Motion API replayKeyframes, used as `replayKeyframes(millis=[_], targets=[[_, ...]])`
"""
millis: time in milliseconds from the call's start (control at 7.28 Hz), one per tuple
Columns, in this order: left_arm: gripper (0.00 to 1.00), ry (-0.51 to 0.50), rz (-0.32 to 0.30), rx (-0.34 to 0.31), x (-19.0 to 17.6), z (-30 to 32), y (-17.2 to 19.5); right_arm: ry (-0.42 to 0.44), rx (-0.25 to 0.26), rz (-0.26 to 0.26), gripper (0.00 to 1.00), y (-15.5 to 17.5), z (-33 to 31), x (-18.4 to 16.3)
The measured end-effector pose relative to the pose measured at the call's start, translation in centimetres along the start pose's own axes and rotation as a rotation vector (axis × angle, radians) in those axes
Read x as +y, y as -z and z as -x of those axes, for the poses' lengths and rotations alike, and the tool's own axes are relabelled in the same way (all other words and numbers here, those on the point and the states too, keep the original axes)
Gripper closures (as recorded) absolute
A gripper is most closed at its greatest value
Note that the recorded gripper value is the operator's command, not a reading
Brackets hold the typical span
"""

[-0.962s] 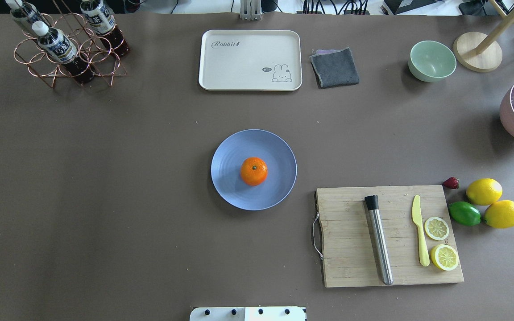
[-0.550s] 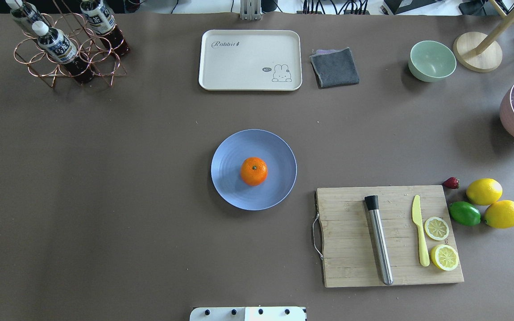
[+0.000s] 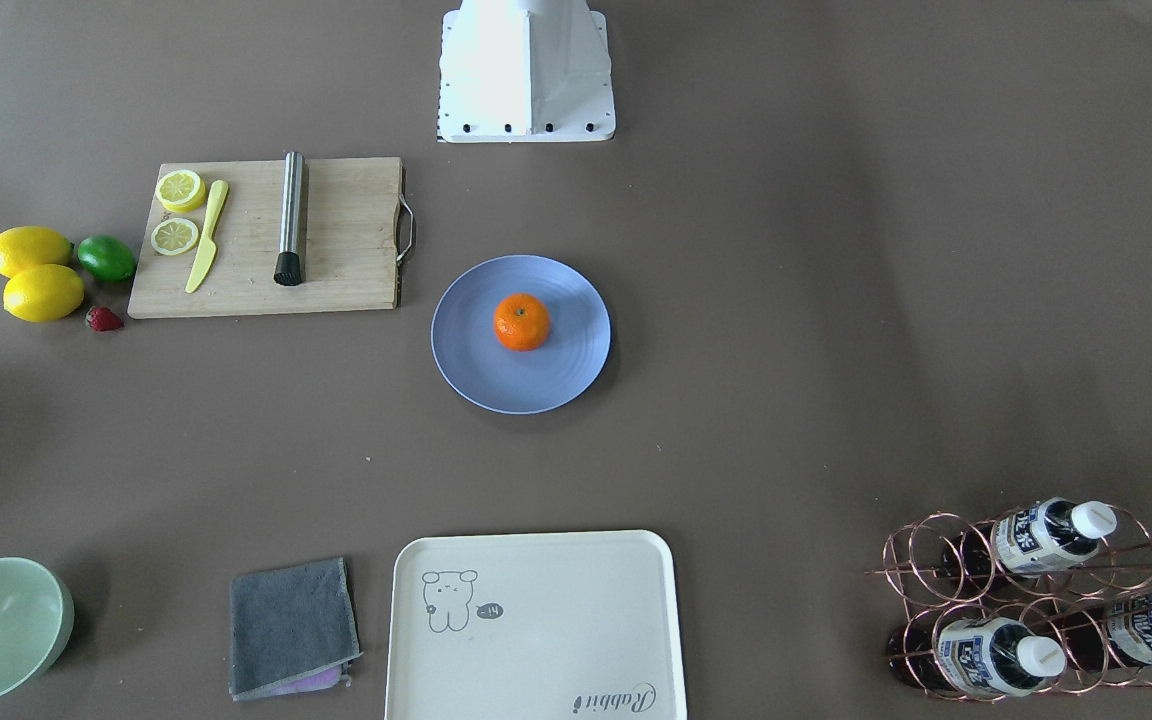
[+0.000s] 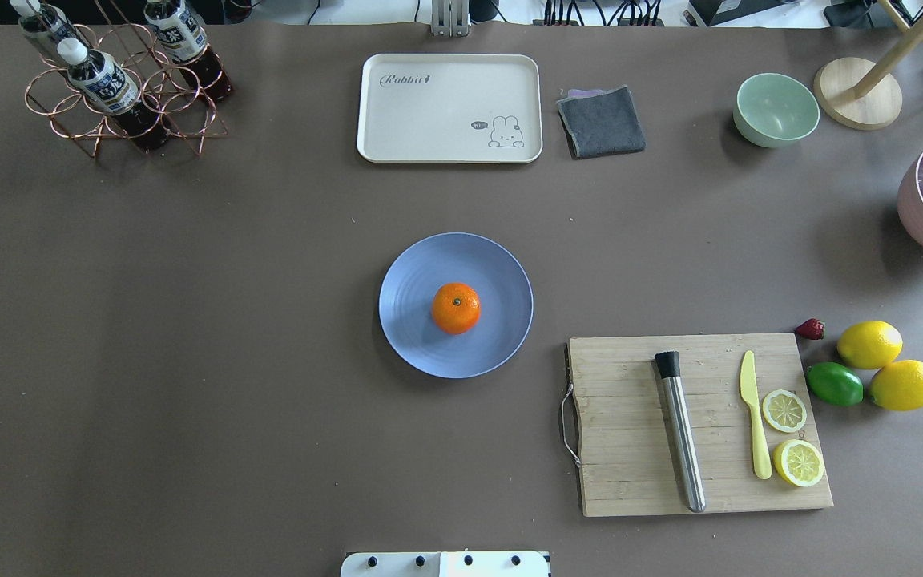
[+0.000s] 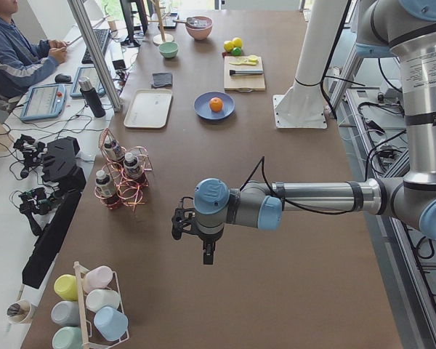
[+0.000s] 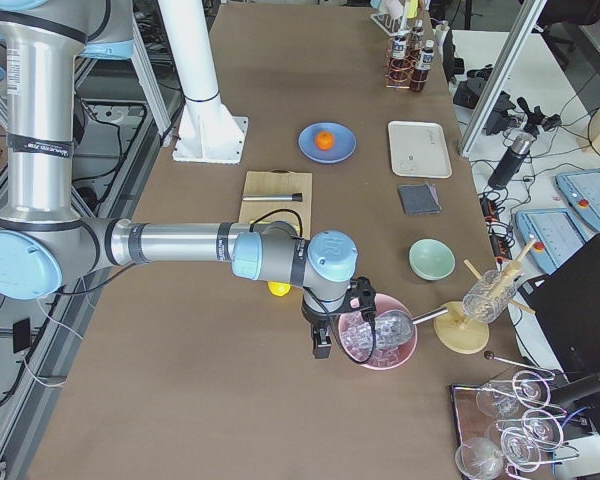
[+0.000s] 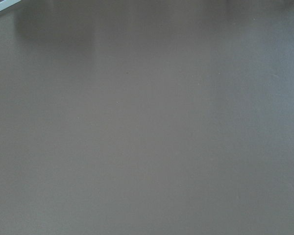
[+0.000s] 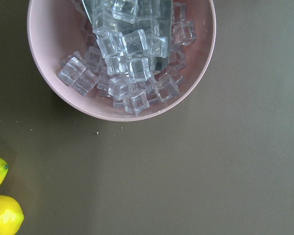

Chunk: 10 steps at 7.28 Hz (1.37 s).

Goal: Pick orange to plate

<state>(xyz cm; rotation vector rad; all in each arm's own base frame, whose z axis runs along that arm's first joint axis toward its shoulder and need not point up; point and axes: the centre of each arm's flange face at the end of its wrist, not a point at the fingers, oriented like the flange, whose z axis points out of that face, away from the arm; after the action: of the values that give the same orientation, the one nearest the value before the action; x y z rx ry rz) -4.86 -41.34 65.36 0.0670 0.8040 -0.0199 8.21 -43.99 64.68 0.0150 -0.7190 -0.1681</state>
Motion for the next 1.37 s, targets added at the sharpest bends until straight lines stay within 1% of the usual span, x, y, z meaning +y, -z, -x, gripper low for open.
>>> replayKeyframes(millis=[1374], targets=[[0.02, 0.006, 0.005, 0.009, 0.47, 0.16, -0.07, 0.020, 0.002, -0.019, 0.00, -0.26, -0.12, 0.01]])
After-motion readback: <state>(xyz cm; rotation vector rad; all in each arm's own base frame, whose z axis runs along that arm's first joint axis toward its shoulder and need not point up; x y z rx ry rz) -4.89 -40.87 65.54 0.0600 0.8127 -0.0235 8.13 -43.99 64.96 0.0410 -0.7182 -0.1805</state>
